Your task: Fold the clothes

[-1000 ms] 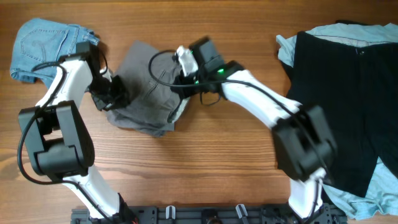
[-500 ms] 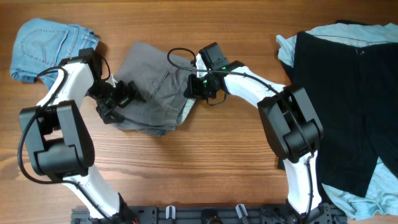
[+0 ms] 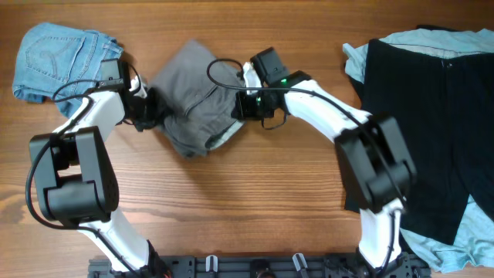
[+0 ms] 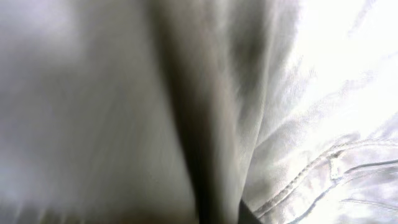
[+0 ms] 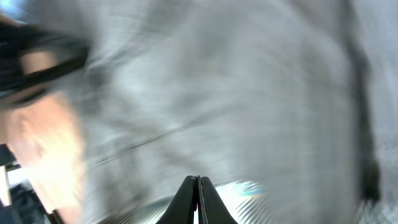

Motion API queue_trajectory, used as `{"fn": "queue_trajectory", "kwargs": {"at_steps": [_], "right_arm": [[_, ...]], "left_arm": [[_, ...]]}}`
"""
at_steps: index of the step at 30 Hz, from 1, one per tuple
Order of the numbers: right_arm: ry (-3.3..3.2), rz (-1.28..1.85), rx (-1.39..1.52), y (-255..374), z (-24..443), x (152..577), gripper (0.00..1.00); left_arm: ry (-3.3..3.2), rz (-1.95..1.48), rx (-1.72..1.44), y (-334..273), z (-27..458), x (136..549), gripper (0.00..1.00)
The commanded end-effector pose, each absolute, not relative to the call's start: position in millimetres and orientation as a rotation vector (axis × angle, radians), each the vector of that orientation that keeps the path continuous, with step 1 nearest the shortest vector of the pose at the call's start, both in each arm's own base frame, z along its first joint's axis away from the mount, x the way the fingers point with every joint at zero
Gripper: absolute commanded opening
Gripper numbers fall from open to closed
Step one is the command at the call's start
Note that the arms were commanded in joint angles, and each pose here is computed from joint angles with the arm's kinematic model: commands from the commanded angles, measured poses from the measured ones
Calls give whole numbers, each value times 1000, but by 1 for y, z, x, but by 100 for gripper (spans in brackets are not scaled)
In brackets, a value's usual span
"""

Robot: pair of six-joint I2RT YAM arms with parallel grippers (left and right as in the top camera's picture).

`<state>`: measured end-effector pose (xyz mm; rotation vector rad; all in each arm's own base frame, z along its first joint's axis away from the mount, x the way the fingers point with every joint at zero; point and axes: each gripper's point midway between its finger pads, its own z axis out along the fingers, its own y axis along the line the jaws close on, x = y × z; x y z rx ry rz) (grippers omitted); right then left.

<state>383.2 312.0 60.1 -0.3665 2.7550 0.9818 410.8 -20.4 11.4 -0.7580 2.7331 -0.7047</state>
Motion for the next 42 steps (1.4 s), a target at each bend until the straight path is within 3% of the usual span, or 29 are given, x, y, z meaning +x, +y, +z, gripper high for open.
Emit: {"fn": "queue_trajectory", "kwargs": {"at_steps": [1, 3, 4, 7, 10, 12, 17, 25, 33, 35, 37, 38, 42], "right_arm": [[2464, 970, -470, 313, 156, 401, 6], [2375, 951, -471, 314, 175, 412, 18], [2342, 938, -469, 316, 179, 418, 20], [2333, 858, -438, 317, 162, 433, 20], [2420, 827, -417, 318, 115, 438, 21], [2473, 824, -389, 318, 90, 439, 25], [2603, 863, -332, 321, 36, 430, 24], [2652, 885, -299, 322, 17, 426, 26], [2664, 916, -318, 327, 18, 419, 25], [2676, 913, -316, 326, 16, 417, 25], [2690, 907, -317, 325, 14, 415, 24], [2696, 905, -315, 324, 14, 414, 22], [2717, 975, -334, 328, 23, 402, 18]], "left_arm": [[2689, -799, -682, -31, 18, 424, 40], [2693, -848, -679, -36, 25, 423, 86], [2708, -874, -686, -39, 29, 420, 100], [2744, -920, -735, -39, 39, 408, 100], [2763, -958, -778, -27, 54, 390, 100], [2773, -958, -839, -17, 58, 381, 100], [2810, -964, -937, 5, 51, 357, 100], [2810, -996, -804, -26, 5, 357, 100], [2764, -1041, -656, -84, -36, 391, 100], [2726, -1035, -641, -92, -41, 404, 83], [2692, -1005, -600, -95, -41, 414, 51], [2683, -996, -588, -95, -41, 417, 40], [2673, -985, -573, -92, -40, 419, 14]]}}
